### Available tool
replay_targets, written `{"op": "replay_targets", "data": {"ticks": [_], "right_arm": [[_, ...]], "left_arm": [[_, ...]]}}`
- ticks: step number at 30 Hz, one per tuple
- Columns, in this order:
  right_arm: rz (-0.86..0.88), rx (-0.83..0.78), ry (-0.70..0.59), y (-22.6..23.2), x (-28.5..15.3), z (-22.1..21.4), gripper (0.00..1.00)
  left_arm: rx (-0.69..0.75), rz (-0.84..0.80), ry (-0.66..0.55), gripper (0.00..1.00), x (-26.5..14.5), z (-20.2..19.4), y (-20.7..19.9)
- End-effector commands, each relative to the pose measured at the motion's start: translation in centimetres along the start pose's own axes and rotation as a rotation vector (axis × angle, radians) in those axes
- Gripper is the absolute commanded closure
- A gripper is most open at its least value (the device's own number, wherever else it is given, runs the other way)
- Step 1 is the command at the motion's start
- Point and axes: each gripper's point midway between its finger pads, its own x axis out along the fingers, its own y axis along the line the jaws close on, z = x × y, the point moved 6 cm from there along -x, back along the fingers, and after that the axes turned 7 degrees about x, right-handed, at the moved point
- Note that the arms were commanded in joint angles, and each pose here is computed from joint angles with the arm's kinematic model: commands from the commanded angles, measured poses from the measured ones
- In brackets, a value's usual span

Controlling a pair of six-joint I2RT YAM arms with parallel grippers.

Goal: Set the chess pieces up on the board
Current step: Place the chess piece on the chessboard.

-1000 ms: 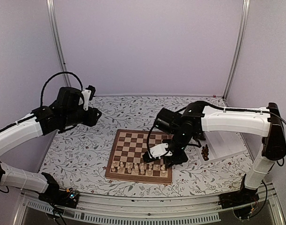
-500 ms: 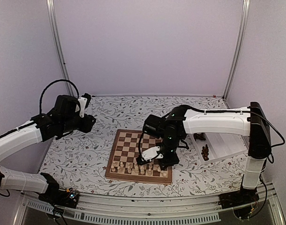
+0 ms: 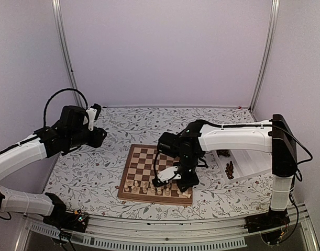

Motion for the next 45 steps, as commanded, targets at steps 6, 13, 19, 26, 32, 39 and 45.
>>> {"op": "replay_targets", "data": {"ticks": [6, 13, 19, 26, 32, 39, 45], "right_arm": [[0.001, -0.002, -0.014, 0.1, -0.2, 1.2, 0.97], [0.0, -0.009, -0.013, 0.1, 0.0, 1.8, 0.96], [-0.006, -0.012, 0.006, 0.0, 0.8, 1.9, 0.94], [-0.003, -0.014, 0.003, 0.0, 1.0, 2.1, 0.89], [-0.005, -0.016, -0.014, 0.1, 1.0, 2.5, 0.8], [-0.01, -0.01, -0.024, 0.1, 1.0, 2.7, 0.73], [-0.022, -0.008, -0.035, 0.2, 0.2, 2.7, 0.69]], "left_arm": [[-0.008, -0.007, -0.013, 0.52, 0.1, 0.2, 0.4], [-0.01, -0.016, -0.012, 0.52, 0.1, 0.2, 0.3], [-0.011, -0.024, -0.011, 0.52, 0.2, 0.2, 0.2], [-0.011, -0.032, -0.006, 0.52, 0.3, 0.1, 0.2], [-0.01, -0.037, 0.005, 0.52, 0.4, 0.0, 0.1], [-0.013, -0.046, 0.01, 0.52, 0.6, -0.1, 0.0], [-0.011, -0.051, 0.018, 0.52, 0.8, -0.3, -0.1]]}}
